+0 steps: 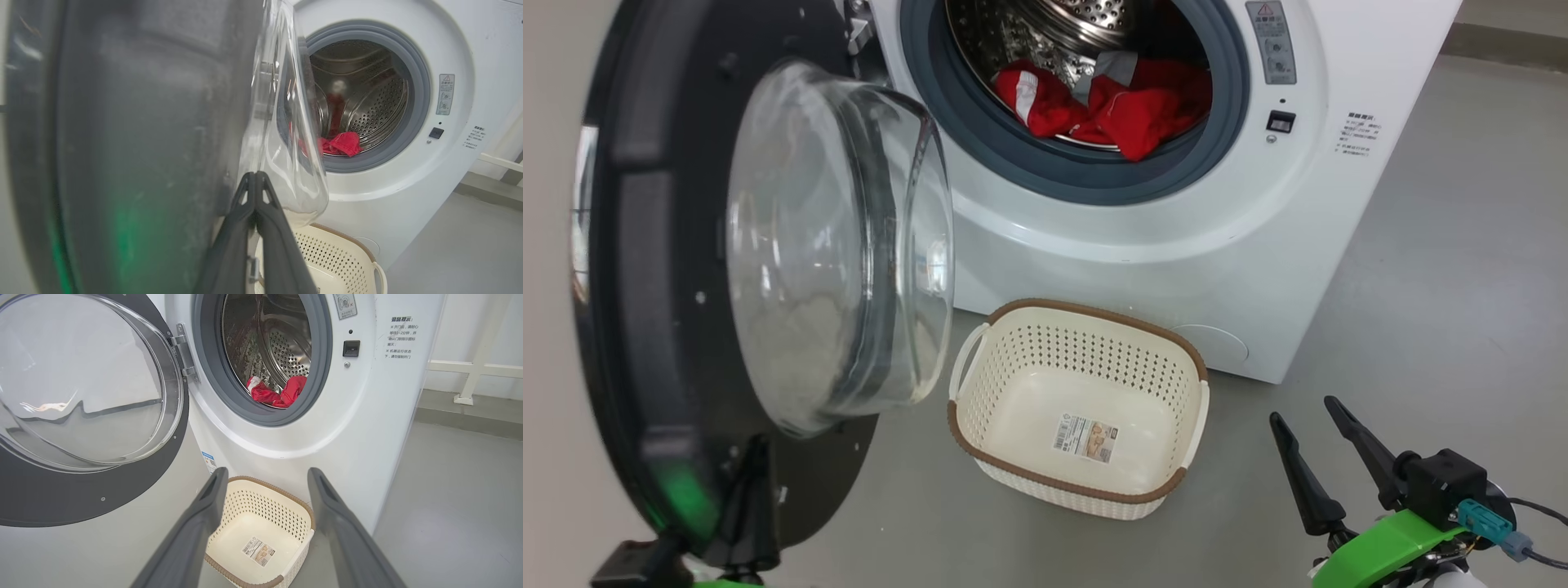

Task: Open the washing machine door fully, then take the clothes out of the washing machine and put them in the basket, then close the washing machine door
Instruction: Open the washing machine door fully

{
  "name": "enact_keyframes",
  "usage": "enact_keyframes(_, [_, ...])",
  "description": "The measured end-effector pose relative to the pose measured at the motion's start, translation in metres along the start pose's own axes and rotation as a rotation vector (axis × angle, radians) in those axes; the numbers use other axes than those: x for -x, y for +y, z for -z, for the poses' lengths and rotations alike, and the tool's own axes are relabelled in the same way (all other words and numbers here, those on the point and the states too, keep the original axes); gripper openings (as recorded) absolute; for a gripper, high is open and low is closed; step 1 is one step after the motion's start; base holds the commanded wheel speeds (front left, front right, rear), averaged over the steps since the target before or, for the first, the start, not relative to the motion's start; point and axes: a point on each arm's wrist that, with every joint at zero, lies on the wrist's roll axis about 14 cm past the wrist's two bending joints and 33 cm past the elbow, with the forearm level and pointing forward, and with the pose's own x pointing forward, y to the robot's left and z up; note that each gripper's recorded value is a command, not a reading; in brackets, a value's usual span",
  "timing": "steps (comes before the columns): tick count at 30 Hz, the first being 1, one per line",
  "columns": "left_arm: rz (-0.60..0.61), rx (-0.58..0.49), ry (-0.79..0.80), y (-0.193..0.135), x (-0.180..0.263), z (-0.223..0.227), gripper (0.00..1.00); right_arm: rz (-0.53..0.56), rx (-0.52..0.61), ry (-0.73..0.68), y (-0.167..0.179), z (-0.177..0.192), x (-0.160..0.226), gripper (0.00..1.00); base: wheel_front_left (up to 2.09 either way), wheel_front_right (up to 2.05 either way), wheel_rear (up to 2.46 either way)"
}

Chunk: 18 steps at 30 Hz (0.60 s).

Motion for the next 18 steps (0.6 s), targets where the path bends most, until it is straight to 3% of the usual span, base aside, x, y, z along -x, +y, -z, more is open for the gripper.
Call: enact_keyframes(18, [-0.222,-0.099,-0.051,0.084,-0.030,-0.027,0.00,0.004,0.000,0.034,-0.012,0.013,-0.011,1.00,0.00,0.00,0.00])
